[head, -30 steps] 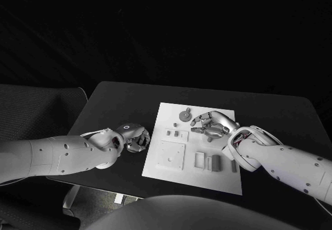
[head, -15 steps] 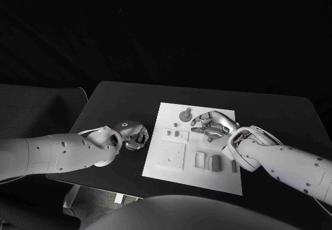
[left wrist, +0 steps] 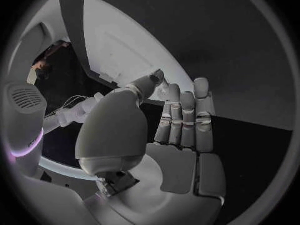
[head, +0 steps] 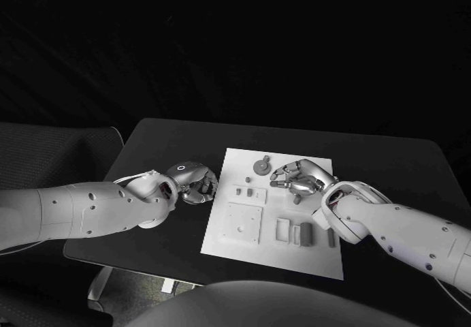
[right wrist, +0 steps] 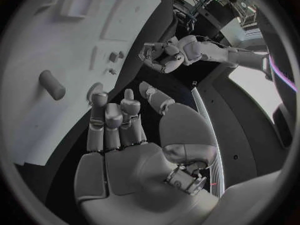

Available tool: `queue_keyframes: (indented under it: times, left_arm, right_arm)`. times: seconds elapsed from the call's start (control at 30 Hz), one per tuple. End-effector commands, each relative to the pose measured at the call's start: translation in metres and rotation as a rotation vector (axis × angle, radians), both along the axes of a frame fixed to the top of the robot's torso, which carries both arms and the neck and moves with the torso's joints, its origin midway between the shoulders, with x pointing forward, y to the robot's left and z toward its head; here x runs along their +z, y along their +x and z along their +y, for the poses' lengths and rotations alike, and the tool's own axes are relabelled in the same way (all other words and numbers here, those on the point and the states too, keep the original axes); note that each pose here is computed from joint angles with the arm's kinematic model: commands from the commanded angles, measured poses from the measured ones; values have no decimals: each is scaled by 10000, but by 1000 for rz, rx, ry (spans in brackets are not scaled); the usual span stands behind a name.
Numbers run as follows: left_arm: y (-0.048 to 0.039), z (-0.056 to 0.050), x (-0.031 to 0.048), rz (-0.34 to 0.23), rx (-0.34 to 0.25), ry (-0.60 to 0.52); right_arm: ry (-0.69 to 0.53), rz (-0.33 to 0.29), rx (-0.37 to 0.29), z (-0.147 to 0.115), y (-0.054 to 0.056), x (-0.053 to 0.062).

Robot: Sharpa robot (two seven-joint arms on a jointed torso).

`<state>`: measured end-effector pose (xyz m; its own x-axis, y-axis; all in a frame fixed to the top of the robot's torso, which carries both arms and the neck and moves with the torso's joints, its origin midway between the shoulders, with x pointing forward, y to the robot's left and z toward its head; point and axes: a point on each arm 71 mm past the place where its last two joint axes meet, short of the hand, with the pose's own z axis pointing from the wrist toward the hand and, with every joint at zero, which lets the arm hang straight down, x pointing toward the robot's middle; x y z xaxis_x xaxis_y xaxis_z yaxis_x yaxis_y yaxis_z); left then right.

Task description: Assemble the parts on the task board

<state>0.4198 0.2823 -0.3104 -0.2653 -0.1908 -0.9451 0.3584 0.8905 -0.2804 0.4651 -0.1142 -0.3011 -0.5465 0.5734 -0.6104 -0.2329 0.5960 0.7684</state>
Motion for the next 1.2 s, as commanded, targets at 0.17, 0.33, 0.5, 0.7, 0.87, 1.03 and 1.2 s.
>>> queue_keyframes:
  times: [0.17,0.33,0.5,0.7,0.87,1.03,1.2]
  left_arm:
    - [104,-222,258,-48,-47,-52]
    - [168,-342,434,-79,-72,-68]
    - [215,-505,622,-111,-108,-89]
    - [186,-678,715,-119,-150,-110]
    - [164,-758,717,-109,-167,-115]
    - [159,-797,715,-103,-175,-116]
    - [154,-822,712,-98,-183,-114]
  right_arm:
    - [111,315,-79,95,35,-115]
    - [142,439,-113,174,62,-155]
    - [153,530,-153,243,109,-190]
    - [158,597,-156,329,117,-206]
    - [198,616,-135,366,122,-197]
    - [241,628,-92,394,110,-146]
    - [272,646,-47,416,97,-74]
